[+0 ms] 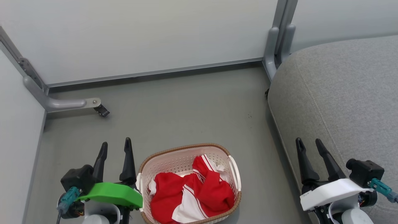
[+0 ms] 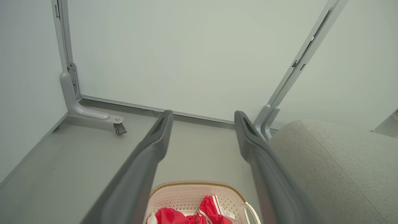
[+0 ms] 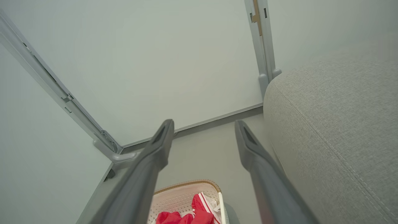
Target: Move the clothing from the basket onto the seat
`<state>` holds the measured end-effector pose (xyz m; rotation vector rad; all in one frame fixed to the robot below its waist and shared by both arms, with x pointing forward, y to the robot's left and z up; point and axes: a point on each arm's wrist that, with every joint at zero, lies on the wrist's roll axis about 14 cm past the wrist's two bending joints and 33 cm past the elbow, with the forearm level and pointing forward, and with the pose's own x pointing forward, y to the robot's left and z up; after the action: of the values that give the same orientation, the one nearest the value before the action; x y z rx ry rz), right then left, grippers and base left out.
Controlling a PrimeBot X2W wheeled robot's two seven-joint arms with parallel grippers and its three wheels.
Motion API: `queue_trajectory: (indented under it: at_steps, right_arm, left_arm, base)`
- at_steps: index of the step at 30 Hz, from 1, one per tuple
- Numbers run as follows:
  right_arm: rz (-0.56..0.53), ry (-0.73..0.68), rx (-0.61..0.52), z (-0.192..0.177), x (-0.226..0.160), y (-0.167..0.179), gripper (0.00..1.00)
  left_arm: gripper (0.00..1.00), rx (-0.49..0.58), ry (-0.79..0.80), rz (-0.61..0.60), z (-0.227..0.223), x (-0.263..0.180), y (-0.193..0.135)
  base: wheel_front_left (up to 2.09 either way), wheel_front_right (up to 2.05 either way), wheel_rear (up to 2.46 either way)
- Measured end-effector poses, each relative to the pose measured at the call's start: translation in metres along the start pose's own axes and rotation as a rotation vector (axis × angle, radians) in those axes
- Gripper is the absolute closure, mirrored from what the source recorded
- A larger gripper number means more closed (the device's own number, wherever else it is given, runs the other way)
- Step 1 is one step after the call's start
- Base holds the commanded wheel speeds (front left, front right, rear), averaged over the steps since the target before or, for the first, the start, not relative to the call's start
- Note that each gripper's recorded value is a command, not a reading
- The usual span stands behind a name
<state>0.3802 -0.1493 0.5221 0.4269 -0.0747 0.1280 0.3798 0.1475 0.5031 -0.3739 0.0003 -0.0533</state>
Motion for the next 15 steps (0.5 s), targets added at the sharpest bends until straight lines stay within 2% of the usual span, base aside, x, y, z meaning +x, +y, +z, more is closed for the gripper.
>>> queue_trajectory:
  at_steps: [15]
  right_arm:
    - [0.043,-0.004,-0.134,-0.0025,0.0015,0.0086,0.00]
  left_arm:
    - [0.00,0.127,-0.021,-0.034,-0.0002,0.0002,-0.0081]
  base:
    - [0.00,0.00,0.00]
